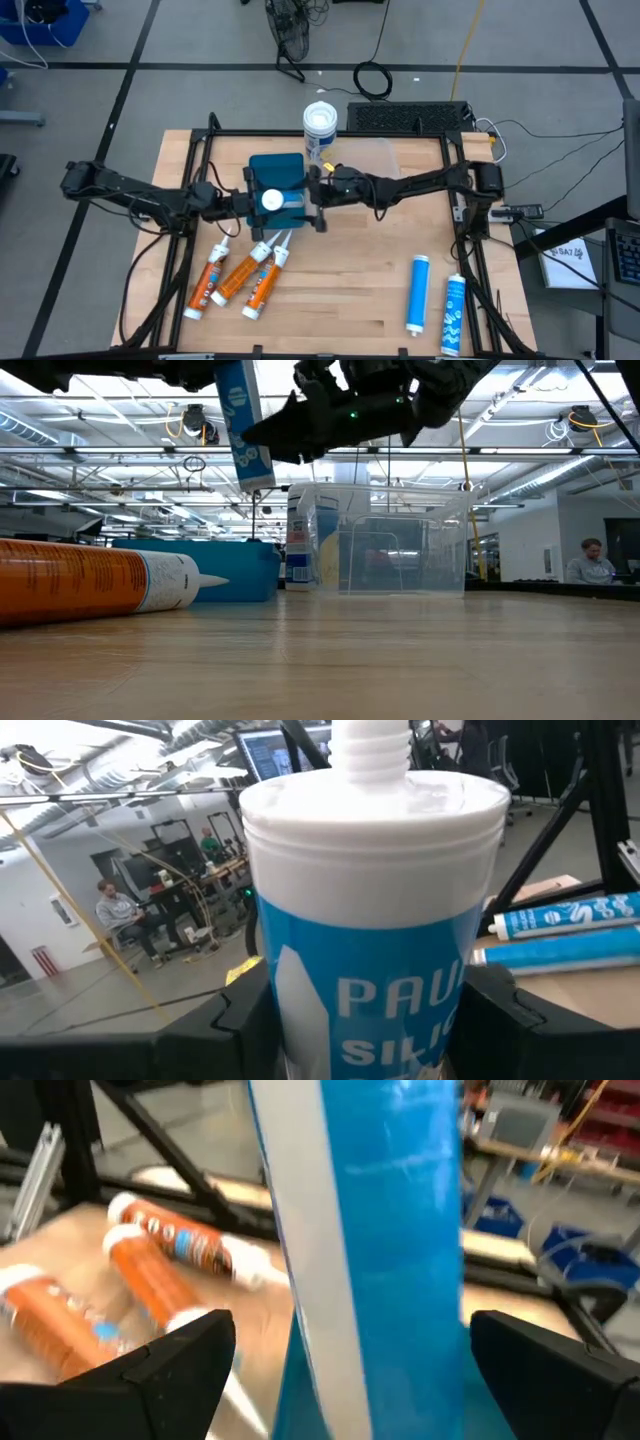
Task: Pick & place silicon tubes, Sealant and Lysol wipes
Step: Put the blue caulk tube into the blue bin
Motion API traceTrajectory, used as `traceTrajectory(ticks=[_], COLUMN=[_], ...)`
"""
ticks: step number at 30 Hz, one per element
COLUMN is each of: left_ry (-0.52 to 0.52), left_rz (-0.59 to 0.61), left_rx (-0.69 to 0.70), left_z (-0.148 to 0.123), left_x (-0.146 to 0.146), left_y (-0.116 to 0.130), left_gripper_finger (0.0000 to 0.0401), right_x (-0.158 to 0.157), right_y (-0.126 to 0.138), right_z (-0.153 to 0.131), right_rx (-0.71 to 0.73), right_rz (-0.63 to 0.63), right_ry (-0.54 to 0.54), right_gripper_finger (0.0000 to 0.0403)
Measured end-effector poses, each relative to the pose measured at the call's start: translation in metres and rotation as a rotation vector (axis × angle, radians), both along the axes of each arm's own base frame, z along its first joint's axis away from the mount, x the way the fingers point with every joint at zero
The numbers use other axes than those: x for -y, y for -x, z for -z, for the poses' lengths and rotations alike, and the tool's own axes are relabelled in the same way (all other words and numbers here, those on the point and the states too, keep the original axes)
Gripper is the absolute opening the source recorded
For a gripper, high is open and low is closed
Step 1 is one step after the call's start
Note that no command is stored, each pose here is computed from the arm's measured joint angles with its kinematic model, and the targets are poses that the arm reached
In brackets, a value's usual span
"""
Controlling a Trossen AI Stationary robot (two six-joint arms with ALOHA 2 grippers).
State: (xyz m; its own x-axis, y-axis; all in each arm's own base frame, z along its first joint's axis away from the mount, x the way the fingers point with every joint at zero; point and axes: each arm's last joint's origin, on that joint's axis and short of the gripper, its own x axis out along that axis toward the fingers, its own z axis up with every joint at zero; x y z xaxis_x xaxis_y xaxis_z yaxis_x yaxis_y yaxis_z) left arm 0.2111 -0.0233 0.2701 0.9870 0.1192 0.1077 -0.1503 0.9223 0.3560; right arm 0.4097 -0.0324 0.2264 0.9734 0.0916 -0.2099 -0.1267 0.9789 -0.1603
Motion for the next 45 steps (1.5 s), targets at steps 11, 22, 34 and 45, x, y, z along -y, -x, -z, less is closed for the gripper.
traceTrajectory(ticks=[11,22,34,45], left_ry=[-0.002,0.005,0.129,0.491], left_rz=[-0.009,-0.052,-0.164,-0.449], left_rx=[-0.004,-0.041,-0.033,-0.123], left_z=[-0.004,-0.001,0.001,0.017], left_x=[-0.001,-0.003,-0.006,-0.021], left_y=[0.007,0.008,0.009,0.031], left_gripper_finger=[0.0217,0.0217,0.0217,0.0217], right_x=[-0.003,-0.006,-0.01,-0.01], right_y=[0.051,0.148,0.198,0.197], right_z=[-0.024,-0.019,-0.006,-0.005], right_rx=[-0.124,0.178,0.343,0.332], right_rz=[0.036,0.26,0.267,0.268], right_ry=[-0.009,0.046,-0.004,-0.003], right_gripper_finger=[0.038,0.038,0.038,0.038])
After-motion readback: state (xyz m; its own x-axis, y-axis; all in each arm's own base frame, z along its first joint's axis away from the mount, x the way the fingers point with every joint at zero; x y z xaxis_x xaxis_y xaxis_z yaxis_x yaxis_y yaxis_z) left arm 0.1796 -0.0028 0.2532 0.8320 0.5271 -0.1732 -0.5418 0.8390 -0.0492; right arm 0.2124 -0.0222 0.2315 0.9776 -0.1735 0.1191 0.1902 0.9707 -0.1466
